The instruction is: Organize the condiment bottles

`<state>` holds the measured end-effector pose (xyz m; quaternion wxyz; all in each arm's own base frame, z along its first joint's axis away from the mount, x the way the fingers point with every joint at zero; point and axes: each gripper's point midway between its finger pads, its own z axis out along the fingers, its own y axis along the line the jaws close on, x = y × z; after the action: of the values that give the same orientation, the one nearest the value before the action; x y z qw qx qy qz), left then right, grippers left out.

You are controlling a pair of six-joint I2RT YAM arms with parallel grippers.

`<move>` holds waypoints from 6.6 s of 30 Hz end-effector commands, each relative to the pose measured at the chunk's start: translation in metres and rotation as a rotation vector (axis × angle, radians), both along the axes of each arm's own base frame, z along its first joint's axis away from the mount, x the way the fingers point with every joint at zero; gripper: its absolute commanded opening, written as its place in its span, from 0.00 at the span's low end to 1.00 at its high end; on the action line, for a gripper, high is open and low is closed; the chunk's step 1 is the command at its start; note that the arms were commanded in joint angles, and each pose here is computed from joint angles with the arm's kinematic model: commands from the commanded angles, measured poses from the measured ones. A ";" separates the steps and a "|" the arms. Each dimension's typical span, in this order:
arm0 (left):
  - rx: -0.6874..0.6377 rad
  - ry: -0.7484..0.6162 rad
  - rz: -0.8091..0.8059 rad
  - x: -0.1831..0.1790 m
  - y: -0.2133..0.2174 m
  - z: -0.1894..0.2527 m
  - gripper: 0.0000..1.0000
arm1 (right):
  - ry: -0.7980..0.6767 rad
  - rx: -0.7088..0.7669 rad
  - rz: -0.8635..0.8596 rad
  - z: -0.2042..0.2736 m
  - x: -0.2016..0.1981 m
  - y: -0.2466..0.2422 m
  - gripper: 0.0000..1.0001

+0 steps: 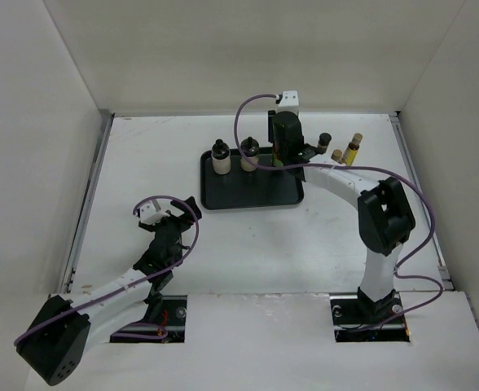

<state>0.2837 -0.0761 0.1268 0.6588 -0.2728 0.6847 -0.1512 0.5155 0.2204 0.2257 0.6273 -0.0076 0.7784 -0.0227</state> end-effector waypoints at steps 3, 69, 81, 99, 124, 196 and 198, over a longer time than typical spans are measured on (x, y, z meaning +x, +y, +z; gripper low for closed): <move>-0.037 -0.038 -0.001 0.004 -0.003 0.011 1.00 | -0.246 0.161 -0.013 0.084 0.028 0.004 0.30; 0.243 -0.033 -0.818 0.075 -0.353 0.116 0.67 | -0.042 0.826 -0.378 -0.121 -0.252 -0.186 0.56; 0.396 -0.011 -0.889 0.119 -0.431 0.096 0.71 | -0.025 0.869 -0.262 -0.121 -0.257 -0.160 0.57; 0.423 -0.088 -0.894 0.151 -0.487 0.075 0.67 | -0.043 0.866 -0.196 -0.115 -0.259 -0.148 0.58; 0.302 -0.353 -0.826 0.131 -0.458 0.215 0.25 | -0.054 0.853 -0.109 -0.105 -0.262 -0.131 0.58; 0.209 -0.140 -0.136 0.037 -0.077 0.101 1.00 | -0.025 0.423 -0.088 -0.031 -0.156 -0.105 0.54; 0.165 -0.170 -0.072 0.025 -0.057 0.106 1.00 | -0.001 0.365 -0.097 -0.029 -0.134 -0.105 0.75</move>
<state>0.3199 -0.1602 0.2091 0.6986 -0.1054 0.6960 -0.1282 0.3550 0.1158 0.1776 0.6030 0.1773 0.7689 0.1173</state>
